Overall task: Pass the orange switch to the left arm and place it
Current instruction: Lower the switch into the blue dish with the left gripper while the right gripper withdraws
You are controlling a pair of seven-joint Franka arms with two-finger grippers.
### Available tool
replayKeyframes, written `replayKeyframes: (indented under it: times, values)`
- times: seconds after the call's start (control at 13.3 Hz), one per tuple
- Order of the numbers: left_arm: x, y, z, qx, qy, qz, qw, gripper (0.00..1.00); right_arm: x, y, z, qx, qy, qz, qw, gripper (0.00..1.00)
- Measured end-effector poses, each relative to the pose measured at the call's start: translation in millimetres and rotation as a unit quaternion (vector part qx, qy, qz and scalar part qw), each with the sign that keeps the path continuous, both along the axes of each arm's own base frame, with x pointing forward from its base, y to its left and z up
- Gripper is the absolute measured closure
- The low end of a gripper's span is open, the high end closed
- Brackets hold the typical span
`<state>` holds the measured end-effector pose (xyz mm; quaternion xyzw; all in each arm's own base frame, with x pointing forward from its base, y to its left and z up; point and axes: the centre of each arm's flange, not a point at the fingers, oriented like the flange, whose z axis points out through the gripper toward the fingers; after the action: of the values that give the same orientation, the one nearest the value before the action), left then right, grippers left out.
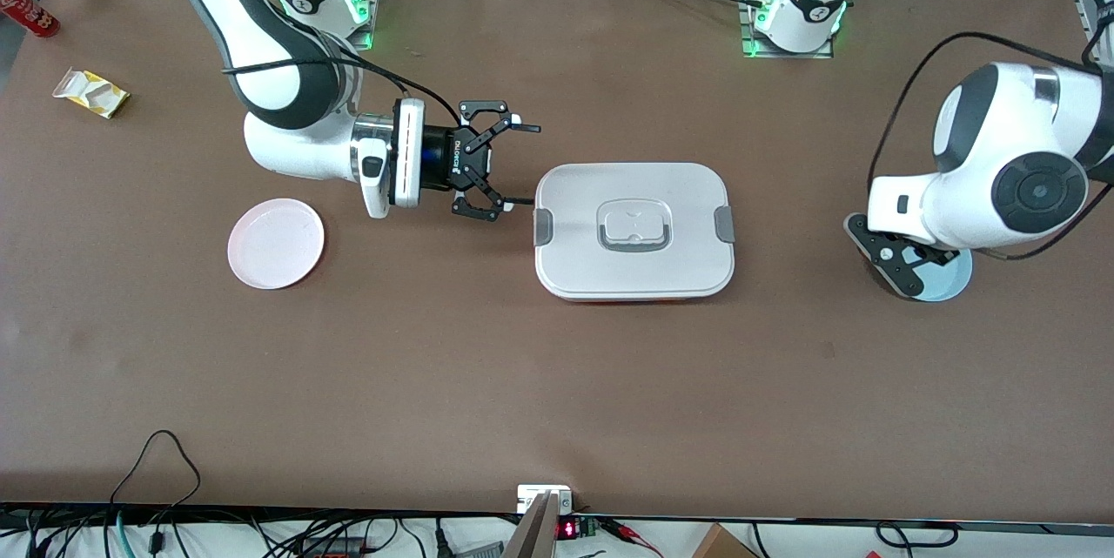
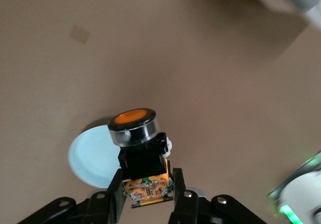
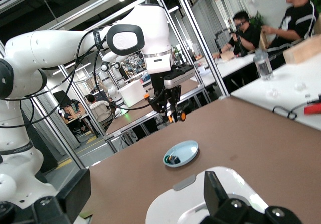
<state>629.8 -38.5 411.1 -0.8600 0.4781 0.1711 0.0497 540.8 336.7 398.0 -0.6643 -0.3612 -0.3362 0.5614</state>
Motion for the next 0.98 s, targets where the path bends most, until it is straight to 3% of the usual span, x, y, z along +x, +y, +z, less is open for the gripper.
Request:
replayKeyframes:
  times: [0.3, 0.53, 0.75, 0.98]
  values:
    - [21.2, 75.7, -48.4, -0.028, 0.014, -0.095, 0.995, 0.59, 21.7, -43.8, 0.0, -0.076, 0.121, -0.027, 0.989, 0.00]
    - [21.8, 143.4, -105.8, -0.047, 0.019, -0.125, 0.991, 0.59, 31.2, -65.8, -3.2, -0.134, 0.234, -0.058, 0.961, 0.00]
    - [7.2, 180.8, -161.9, -0.073, 0.012, -0.147, 0.986, 0.59, 34.3, -72.1, -0.5, -0.220, 0.330, -0.097, 0.913, 0.00]
    - [-3.4, 194.7, -191.0, -0.090, 0.025, -0.153, 0.984, 0.59, 31.8, -77.6, 4.4, -0.316, 0.406, -0.145, 0.845, 0.00]
